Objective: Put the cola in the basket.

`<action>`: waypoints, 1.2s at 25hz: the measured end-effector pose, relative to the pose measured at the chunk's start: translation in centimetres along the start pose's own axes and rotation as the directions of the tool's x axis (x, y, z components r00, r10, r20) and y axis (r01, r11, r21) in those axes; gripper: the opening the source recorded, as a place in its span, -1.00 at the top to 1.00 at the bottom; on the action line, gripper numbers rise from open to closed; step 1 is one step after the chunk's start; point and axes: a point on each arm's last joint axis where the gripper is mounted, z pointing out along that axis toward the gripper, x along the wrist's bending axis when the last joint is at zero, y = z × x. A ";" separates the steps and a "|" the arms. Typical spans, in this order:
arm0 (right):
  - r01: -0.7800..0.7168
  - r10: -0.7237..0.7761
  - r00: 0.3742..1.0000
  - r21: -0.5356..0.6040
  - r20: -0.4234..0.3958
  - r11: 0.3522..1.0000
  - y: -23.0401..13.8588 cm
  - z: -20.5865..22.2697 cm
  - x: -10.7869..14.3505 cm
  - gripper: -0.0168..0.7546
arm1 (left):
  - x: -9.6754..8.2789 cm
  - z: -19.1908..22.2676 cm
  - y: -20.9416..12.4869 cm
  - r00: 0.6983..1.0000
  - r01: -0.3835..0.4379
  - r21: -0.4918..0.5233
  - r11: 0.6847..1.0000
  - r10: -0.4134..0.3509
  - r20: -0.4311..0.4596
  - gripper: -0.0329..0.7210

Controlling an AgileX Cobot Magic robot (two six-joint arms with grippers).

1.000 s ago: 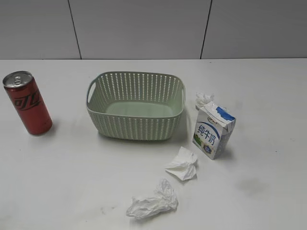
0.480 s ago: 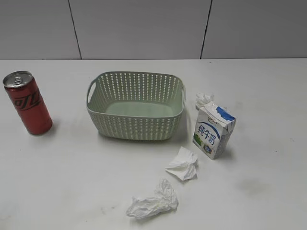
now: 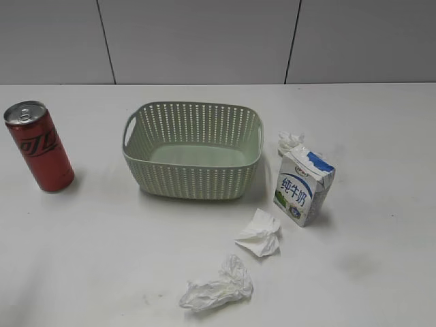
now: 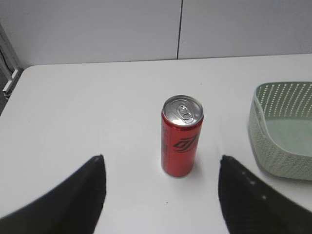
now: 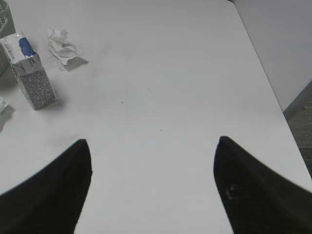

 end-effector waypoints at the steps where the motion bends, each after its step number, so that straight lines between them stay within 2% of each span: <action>1: 0.000 0.000 1.000 0.000 0.000 1.000 0.0 0.0 0.0 -0.57 | 0.0 0.7 0.4 1.000 -0.003 0.022 1.000 0.003 -0.001 -0.62; 4: 0.000 0.000 1.000 0.000 0.000 1.000 0.0 0.0 0.0 -0.57 | 0.0 2.6 2.1 1.000 0.014 0.076 0.997 -0.015 0.011 -0.65; 8: 0.000 0.000 1.000 0.000 0.000 1.000 0.0 0.0 0.0 -0.57 | -0.1 5.4 4.1 0.999 0.010 0.199 0.980 -0.018 0.037 -0.66; 11: 0.000 0.000 1.000 0.000 0.000 1.000 0.0 0.0 0.0 -0.57 | -0.2 7.8 5.5 0.998 -0.001 0.297 0.955 -0.017 0.058 -0.66; 17: 0.000 0.000 1.000 0.000 0.000 1.000 0.0 0.0 0.0 -0.57 | -0.7 12.9 7.3 0.991 0.006 0.490 0.872 -0.072 0.115 -0.66; 23: 0.000 0.000 1.000 0.000 0.000 1.000 0.0 0.0 0.0 -0.57 | -2.2 17.3 7.7 0.985 -0.098 0.586 0.804 -0.008 0.175 -0.66; 27: 0.000 0.000 1.000 0.000 0.000 1.000 0.0 0.0 0.0 -0.57 | -2.2 19.4 6.6 0.984 -0.150 0.632 0.760 0.053 0.170 -0.66; 30: 0.000 0.000 1.000 0.000 0.000 1.000 0.0 0.0 0.0 -0.57 | -2.0 20.3 6.1 0.984 -0.164 0.636 0.754 0.078 0.162 -0.66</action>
